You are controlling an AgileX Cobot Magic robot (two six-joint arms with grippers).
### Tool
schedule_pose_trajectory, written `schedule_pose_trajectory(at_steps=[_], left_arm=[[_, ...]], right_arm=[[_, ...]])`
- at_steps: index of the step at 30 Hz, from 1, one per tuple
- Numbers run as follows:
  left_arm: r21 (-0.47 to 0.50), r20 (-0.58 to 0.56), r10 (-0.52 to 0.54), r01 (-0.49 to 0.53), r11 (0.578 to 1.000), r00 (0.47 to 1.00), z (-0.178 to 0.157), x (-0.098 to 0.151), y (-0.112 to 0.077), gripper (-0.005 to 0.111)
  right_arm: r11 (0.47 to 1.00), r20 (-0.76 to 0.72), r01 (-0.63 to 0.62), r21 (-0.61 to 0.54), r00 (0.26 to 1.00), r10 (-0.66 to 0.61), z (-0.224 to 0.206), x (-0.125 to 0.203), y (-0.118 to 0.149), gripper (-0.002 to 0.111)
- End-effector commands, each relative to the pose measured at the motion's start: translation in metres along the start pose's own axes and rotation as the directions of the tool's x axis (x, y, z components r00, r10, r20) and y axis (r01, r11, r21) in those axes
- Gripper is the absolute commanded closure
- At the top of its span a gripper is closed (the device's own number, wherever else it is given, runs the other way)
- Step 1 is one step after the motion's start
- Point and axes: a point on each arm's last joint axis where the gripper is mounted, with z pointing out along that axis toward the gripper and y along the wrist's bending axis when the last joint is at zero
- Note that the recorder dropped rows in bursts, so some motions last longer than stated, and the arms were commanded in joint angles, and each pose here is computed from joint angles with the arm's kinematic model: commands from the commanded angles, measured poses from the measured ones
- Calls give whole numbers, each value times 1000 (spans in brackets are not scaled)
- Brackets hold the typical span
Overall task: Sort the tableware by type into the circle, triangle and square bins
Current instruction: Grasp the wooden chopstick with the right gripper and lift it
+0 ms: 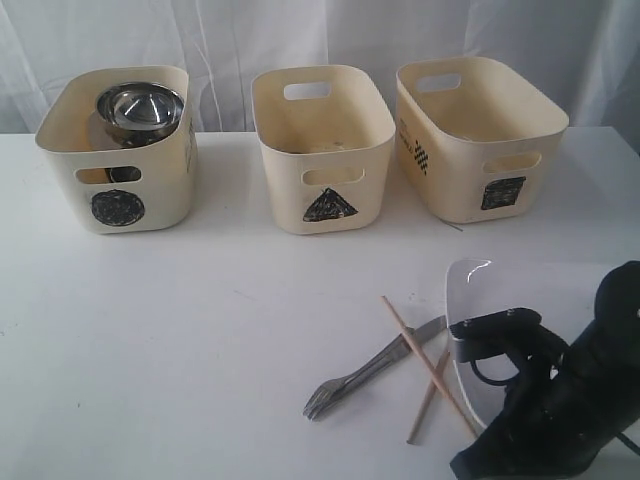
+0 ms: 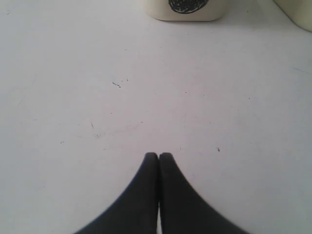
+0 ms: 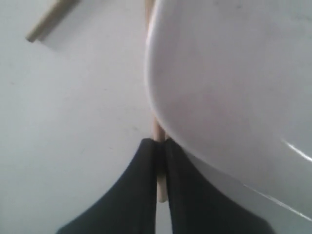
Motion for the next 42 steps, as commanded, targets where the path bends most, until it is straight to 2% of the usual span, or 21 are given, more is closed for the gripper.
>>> schedule_pose_trajectory(at_steps=[1,12,18,26,30,32,35,42], left_arm=[[15,-23,0,1,1000,1000,0,3,-1,107],[15,-23,0,1,1000,1000,0,3,-1,107],[15,-23,0,1,1000,1000,0,3,-1,107],[15,-23,0,1,1000,1000,0,3,-1,107],[15,-23,0,1,1000,1000,0,3,-1,107],[15,-23,0,1,1000,1000,0,3,-1,107],[15,-23,0,1,1000,1000,0,3,-1,107],[15,-23,0,1,1000,1000,0,3,-1,107]], right_arm=[[991,-22,67,-119,997,-70,12,4,9,108],[968,-2,59,-246,998,-62,6,1,22,108],[921,-20,97,-376,993,-112,-14,-9,36,108],[887,99,170,-429,985,-141,-50,-39,47,108],[835,199,206,-511,973,-118,-79,-61,60,108],[828,262,239,-508,958,-116,-90,-72,63,108],[856,377,270,-440,921,-96,-107,-93,61,108],[936,625,214,-280,780,9,-149,-142,33,108]])
